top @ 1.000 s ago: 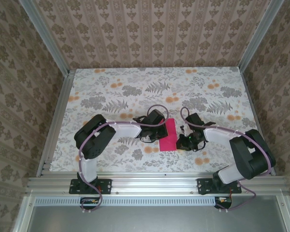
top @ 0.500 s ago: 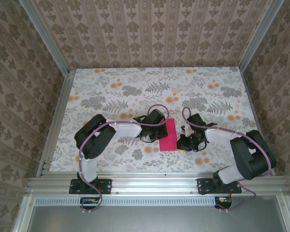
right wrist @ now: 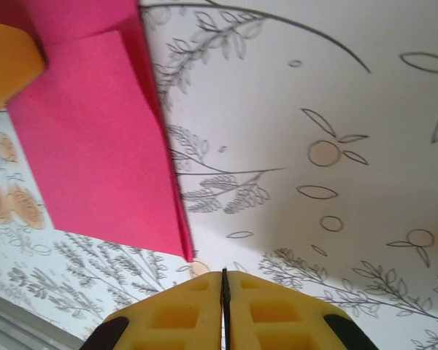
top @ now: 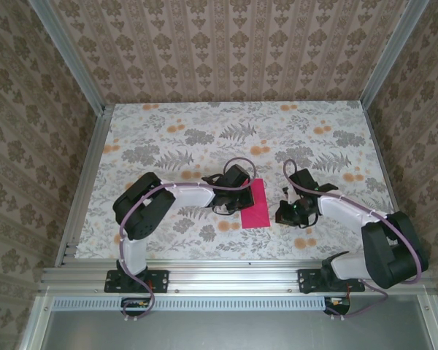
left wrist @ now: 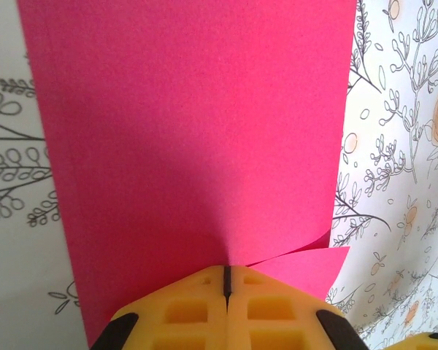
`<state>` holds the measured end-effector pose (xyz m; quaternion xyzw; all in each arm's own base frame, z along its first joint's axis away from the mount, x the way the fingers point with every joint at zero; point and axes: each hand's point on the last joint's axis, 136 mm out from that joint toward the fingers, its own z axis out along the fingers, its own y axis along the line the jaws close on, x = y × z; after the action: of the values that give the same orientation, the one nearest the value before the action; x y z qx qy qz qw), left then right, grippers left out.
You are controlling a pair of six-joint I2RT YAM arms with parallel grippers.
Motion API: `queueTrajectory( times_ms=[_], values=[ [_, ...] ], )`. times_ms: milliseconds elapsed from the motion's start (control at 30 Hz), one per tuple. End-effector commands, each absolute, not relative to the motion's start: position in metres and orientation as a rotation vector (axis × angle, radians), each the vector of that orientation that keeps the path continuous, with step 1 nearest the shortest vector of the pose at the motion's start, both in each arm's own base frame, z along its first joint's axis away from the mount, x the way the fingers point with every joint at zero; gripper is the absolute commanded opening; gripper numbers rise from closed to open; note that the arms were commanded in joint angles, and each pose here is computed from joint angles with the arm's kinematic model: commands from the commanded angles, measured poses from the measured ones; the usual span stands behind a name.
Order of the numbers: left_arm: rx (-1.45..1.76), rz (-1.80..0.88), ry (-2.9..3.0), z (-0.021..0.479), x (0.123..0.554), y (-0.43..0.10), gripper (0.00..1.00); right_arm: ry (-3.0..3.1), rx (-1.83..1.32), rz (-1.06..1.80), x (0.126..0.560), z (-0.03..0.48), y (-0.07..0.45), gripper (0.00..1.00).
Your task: Fold a paper plane with a square sheet of paper (pick it up from the middle)
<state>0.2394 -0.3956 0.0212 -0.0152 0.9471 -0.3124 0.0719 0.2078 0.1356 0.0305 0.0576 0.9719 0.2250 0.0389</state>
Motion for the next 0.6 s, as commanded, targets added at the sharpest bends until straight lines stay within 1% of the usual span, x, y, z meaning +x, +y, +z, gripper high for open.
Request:
queueTrajectory(
  times_ms=[0,100,200,333,467,567],
  values=[
    [-0.024,-0.759,2.949,-0.010,0.227,-0.376,0.04,2.841,0.123,0.884,0.231,0.065,0.161,0.11],
    [-0.023,-0.764,2.945,-0.008,0.228,-0.377,0.04,2.806,0.068,1.037,0.240,0.075,0.186,0.13],
    [-0.019,-0.769,2.941,-0.007,0.228,-0.378,0.04,2.836,0.038,1.094,0.242,0.064,0.201,0.14],
    [-0.014,-0.769,2.931,-0.002,0.230,-0.379,0.04,2.912,0.066,1.035,0.238,0.036,0.197,0.14],
    [0.011,-0.761,2.923,0.003,0.233,-0.381,0.05,3.008,0.114,0.930,0.224,0.003,0.184,0.13],
    [0.013,-0.766,2.911,0.009,0.237,-0.380,0.05,3.042,0.166,0.882,0.216,-0.012,0.176,0.12]
  ],
)
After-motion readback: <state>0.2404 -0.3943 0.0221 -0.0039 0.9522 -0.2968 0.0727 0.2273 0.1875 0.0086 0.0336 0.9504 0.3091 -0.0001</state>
